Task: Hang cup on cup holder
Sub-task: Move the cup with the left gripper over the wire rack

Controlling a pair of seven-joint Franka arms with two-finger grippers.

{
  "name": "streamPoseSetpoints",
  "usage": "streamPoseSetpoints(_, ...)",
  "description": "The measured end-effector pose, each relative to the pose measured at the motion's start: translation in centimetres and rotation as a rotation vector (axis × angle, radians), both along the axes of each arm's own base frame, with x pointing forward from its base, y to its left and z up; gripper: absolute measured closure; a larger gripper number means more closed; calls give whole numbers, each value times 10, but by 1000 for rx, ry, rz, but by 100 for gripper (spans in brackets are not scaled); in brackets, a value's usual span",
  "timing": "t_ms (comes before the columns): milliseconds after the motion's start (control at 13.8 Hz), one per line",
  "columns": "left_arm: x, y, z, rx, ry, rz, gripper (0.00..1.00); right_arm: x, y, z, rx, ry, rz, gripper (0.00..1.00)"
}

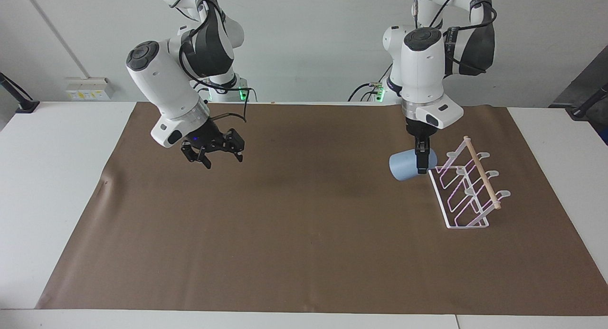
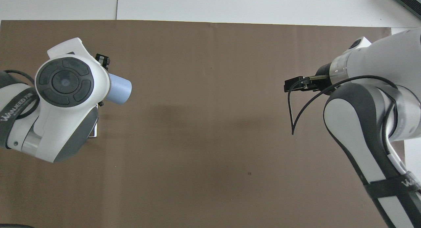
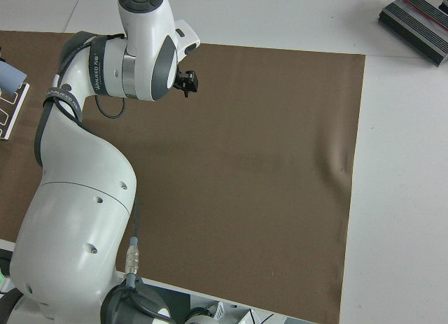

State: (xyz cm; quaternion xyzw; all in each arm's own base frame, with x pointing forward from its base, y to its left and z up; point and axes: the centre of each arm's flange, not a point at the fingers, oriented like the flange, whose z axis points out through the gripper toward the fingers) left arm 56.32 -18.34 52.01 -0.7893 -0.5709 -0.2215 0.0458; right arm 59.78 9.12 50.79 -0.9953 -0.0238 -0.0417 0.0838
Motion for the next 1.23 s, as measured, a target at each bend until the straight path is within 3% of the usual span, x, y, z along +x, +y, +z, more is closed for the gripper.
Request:
streamPoseSetpoints(218, 13, 33, 2, 113, -54, -11, 23, -2, -35, 22, -63, -16, -36, 0)
streamPoseSetpoints(435, 18, 50, -4, 222, -94, -39, 23, -8, -70, 63, -127, 2, -64, 0)
streamPoseSetpoints(725, 23, 67, -18, 303, -98, -48, 23, -36, -87, 119, -125, 31, -116, 0)
streamPoseSetpoints(943, 30, 82, -38, 292, -114, -64, 23, -54, -105, 146, -143, 41, -149, 0)
streamPoseSetpoints(1233, 33, 107, -60, 281, -125, -85, 23, -57, -110, 133, -194, 57, -107, 0)
